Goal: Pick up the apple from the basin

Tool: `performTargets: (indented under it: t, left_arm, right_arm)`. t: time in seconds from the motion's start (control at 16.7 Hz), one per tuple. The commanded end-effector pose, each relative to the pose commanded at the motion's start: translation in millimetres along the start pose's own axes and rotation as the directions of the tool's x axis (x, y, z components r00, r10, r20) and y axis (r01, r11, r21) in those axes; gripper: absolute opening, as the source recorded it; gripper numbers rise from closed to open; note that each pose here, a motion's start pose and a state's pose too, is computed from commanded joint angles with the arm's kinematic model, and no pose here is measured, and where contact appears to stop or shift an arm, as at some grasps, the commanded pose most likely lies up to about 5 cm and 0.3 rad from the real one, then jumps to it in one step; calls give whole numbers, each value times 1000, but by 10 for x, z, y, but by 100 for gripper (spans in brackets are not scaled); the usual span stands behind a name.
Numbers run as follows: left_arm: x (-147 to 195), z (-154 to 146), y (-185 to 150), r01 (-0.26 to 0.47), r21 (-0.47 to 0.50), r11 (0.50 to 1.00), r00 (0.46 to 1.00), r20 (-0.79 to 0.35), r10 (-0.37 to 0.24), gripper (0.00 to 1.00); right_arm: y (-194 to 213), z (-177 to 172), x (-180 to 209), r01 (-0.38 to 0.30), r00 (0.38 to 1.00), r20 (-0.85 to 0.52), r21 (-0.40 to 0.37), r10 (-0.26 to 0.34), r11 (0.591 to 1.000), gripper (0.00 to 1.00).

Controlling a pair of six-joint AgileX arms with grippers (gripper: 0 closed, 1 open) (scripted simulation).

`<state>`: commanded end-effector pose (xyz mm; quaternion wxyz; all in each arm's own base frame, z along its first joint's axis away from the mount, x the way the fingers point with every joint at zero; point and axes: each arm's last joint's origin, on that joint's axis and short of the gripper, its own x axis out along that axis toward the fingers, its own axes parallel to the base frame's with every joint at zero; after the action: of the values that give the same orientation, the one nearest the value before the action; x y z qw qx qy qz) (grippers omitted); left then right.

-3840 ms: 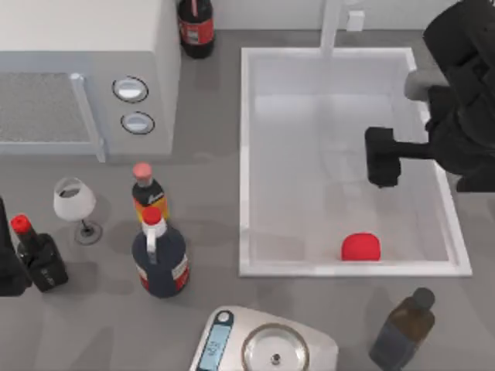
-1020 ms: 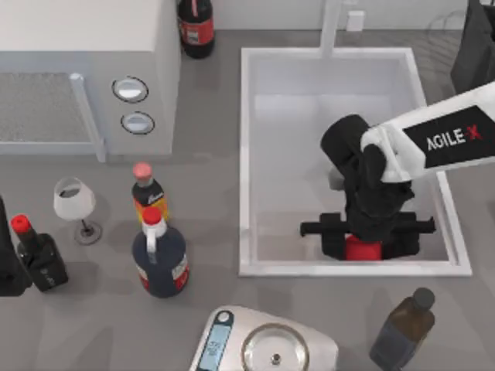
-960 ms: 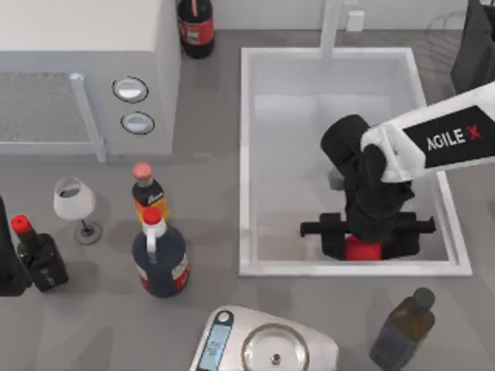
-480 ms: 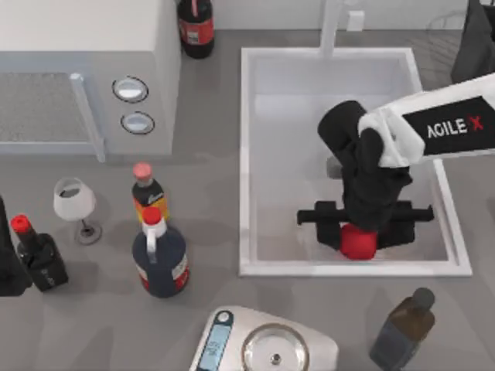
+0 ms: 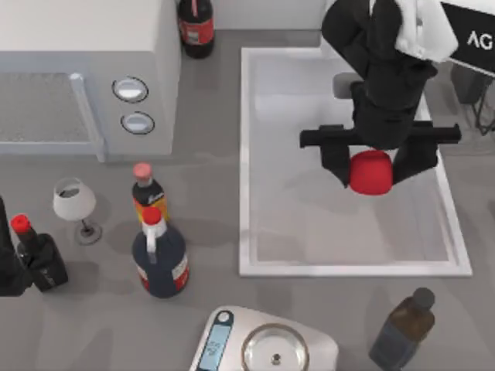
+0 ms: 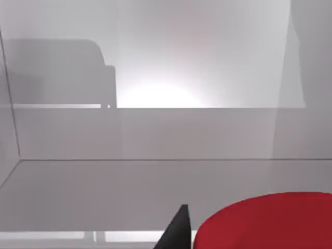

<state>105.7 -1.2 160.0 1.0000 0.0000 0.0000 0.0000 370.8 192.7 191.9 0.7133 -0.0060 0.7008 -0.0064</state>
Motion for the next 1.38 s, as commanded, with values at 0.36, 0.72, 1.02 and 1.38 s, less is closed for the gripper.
performTargets:
  t: [0.36,0.72,1.02,1.38]
  left_arm:
    - [0,0,0,0,0,1000,1000,0,0,100]
    - [0,0,0,0,0,1000,1000,0,0,100]
    - [0,0,0,0,0,1000,1000,0,0,100]
    - [0,0,0,0,0,1000,1000,0,0,100]
  right_arm:
    - [-134,-178,-896,-16,999,31,0,16,1000,0]
    - [-133,-191,-918,-17,999,32,-2,17,1000,0]
    - [-777,-244,-946,-16,999,28,1,15,1000,0]
    - [-1882,-719,-772,-14,1000,-25,9,14,1000,0]
